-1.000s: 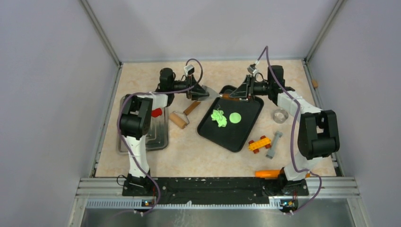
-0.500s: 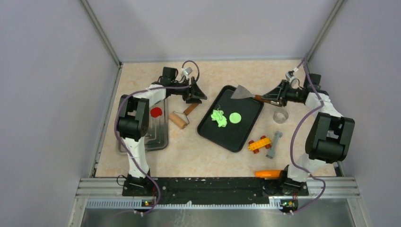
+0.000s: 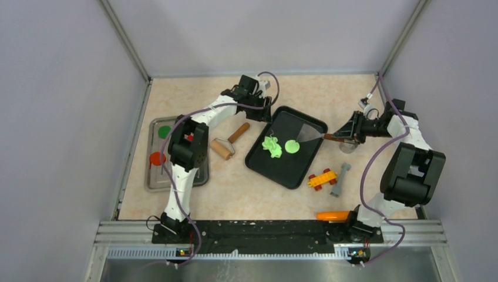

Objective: Roll out the dumpling wrappers from the dough

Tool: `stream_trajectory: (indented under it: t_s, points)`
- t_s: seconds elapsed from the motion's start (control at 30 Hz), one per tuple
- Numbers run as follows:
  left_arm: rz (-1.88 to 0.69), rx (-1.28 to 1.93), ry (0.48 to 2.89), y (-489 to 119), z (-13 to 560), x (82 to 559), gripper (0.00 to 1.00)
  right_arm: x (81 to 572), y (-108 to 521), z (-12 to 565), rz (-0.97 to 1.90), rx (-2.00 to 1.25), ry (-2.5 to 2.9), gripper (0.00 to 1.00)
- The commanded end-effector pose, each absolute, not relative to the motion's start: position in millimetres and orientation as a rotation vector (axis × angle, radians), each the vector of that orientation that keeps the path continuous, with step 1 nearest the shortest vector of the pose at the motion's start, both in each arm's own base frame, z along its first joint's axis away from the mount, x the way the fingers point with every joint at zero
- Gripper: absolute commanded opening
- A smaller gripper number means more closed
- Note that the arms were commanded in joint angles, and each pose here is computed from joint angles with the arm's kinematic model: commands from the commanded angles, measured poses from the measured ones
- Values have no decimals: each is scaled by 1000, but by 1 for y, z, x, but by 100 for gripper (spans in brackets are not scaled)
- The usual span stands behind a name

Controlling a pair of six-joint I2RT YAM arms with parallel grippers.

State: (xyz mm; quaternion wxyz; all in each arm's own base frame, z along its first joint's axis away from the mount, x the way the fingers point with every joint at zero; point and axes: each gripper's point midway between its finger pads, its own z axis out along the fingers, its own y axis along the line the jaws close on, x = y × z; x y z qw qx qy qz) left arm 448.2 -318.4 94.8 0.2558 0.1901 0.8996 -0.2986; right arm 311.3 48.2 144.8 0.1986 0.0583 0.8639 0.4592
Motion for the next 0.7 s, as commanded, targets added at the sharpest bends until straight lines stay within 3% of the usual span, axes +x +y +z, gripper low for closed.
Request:
stream_trajectory:
  t_s: [0.0,0.17,0.4,0.67]
  points:
    - [-565,431,2526,-300,60,466,57,303,45,168,1183,46,2379,0]
    - [-530,399,2568,-303,43,462,47,288,45,150,1176,53,2449,0]
    - [-466,293,2636,-288,25,453,2,287,44,142,1247,-51,2471,0]
    - [-498,262,2652,-287,32,444,0,303,36,125,1269,-69,2507,0]
